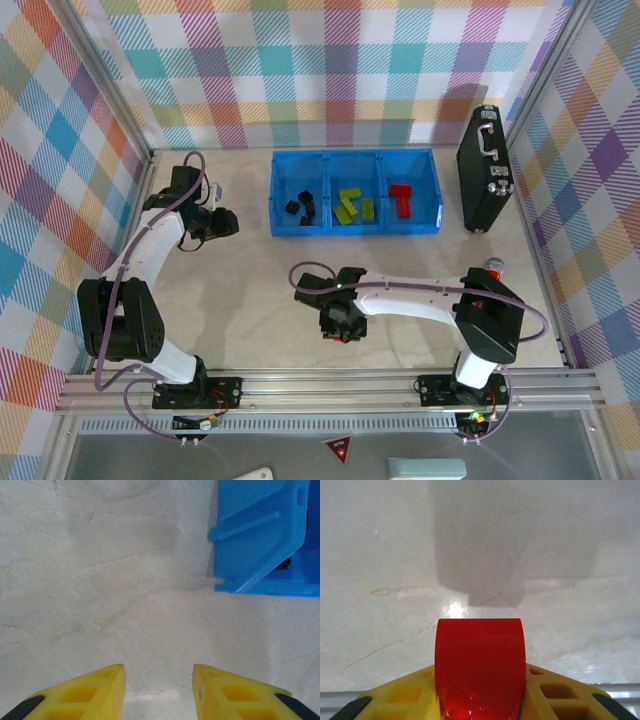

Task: Sort the legos into containers by color
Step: Pick up the lego from the bottom-center of the table, then place the lego in the container.

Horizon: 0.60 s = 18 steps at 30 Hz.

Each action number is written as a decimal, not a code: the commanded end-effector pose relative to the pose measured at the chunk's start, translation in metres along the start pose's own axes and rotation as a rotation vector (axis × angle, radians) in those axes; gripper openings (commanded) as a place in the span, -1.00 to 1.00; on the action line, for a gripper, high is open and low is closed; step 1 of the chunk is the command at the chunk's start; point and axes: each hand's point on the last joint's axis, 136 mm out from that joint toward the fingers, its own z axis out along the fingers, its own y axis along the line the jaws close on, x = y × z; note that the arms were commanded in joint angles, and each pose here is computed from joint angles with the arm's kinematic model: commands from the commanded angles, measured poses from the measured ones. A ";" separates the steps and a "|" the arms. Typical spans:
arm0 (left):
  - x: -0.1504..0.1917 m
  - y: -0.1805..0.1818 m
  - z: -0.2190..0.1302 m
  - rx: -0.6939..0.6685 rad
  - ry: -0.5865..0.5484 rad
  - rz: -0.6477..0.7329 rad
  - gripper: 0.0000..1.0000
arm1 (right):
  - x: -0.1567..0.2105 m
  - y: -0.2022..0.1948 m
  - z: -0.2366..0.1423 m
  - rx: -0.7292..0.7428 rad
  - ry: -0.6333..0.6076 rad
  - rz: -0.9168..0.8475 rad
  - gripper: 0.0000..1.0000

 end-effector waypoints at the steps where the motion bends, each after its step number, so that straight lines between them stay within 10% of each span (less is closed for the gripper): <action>1: -0.004 0.002 -0.010 -0.004 -0.035 0.010 -0.20 | -0.012 -0.018 -0.009 0.018 -0.005 -0.098 -0.27; 18: -0.004 0.005 -0.008 -0.018 -0.032 0.020 -0.20 | -0.141 -0.107 -0.063 0.015 -0.118 -0.094 -0.27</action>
